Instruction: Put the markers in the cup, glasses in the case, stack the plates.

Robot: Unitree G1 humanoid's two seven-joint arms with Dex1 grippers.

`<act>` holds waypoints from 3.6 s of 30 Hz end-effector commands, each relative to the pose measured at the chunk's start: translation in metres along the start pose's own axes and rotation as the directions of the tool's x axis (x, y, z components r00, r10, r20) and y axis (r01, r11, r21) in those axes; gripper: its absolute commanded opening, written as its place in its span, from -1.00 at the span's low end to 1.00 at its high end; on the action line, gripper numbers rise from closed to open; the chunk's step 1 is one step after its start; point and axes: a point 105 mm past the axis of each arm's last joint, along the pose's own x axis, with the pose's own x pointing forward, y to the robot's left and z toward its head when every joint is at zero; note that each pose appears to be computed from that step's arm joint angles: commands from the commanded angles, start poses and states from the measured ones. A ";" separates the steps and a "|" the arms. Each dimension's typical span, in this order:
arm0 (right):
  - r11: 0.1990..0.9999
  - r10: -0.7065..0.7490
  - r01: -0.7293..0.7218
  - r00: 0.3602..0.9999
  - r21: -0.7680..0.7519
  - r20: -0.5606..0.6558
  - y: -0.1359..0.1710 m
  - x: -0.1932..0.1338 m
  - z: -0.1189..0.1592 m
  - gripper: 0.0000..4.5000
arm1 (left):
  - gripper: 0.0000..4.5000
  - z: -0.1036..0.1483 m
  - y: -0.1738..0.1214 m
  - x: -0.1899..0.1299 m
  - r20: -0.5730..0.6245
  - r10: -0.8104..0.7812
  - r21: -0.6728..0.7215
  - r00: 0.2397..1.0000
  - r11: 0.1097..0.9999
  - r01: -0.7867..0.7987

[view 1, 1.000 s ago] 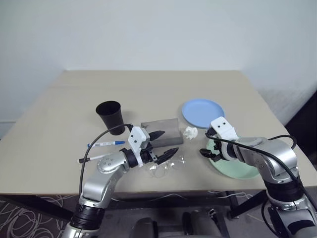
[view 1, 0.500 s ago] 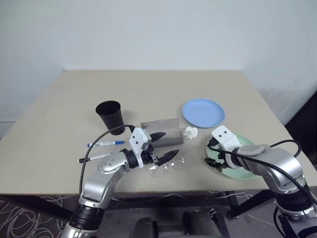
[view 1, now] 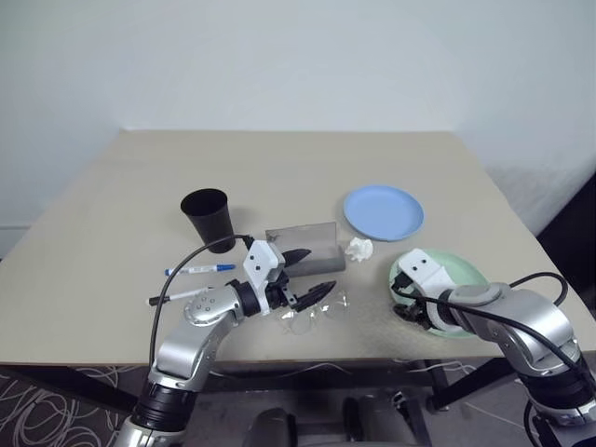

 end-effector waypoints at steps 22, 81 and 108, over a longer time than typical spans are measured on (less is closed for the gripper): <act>0.989 -0.144 0.146 0.989 -0.038 0.039 -0.024 -0.003 0.004 -0.99 | 1.00 0.011 0.004 0.000 0.027 0.010 0.046 1.000 0.999 -0.011; 0.890 0.298 -0.037 0.800 -0.454 0.520 -0.063 0.016 0.132 0.08 | 1.00 0.017 0.038 -0.020 -0.012 0.093 0.104 0.996 0.990 -0.092; 0.938 0.177 -0.030 0.899 -0.346 0.401 -0.041 0.081 0.106 -0.35 | 1.00 0.009 0.030 -0.029 -0.091 0.037 0.085 0.995 0.996 -0.030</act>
